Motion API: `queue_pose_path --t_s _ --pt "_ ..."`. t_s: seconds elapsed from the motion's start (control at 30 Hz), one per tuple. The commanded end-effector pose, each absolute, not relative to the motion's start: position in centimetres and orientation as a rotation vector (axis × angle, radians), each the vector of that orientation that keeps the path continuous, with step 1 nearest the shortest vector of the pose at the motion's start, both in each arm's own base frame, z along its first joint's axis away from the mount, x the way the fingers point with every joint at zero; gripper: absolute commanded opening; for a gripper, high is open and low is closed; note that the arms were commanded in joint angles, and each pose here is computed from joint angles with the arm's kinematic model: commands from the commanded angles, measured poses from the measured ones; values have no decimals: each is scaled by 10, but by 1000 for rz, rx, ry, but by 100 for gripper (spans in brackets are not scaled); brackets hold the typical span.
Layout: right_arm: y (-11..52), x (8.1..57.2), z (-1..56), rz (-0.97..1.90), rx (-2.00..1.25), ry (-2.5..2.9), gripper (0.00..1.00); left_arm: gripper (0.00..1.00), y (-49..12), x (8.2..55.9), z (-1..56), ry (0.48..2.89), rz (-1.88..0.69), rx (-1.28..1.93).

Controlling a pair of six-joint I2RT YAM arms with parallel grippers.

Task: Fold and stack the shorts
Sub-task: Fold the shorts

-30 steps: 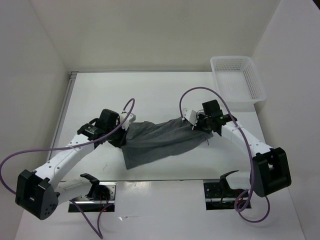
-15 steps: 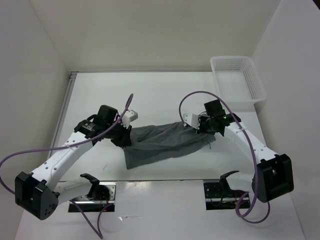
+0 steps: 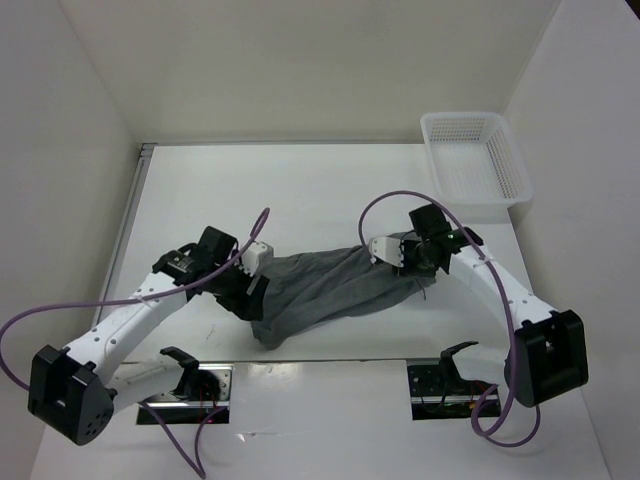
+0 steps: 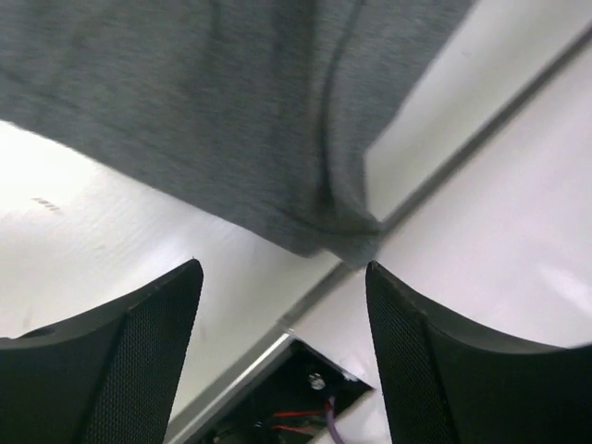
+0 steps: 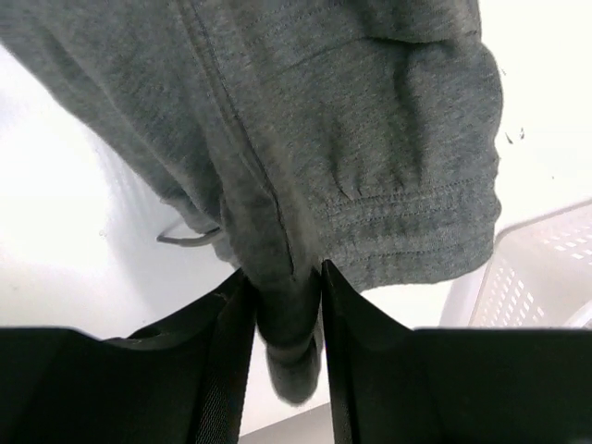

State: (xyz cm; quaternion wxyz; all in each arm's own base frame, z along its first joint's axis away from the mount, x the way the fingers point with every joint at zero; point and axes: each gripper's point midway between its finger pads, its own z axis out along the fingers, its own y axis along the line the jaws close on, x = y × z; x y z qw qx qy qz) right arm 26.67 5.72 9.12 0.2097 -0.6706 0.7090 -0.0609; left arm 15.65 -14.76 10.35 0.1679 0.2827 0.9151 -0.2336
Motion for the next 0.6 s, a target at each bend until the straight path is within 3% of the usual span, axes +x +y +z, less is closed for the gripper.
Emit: queue_pose_path --t_s 0.0,0.1,0.23,0.4,0.57 --pt "76 280 148 -116 -1772 1877 38 79 -137 183 103 2522 -489 770" --pt "99 284 189 -11 -1704 1800 45 83 -124 242 114 2392 -310 635" --pt "116 290 209 64 -1650 1739 46 84 -114 271 104 2393 -193 577" --pt "136 318 182 123 -1461 1769 46 87 -102 286 62 2458 -65 550" --pt "145 292 121 140 -1615 1843 43 89 -109 298 47 2478 -73 559"
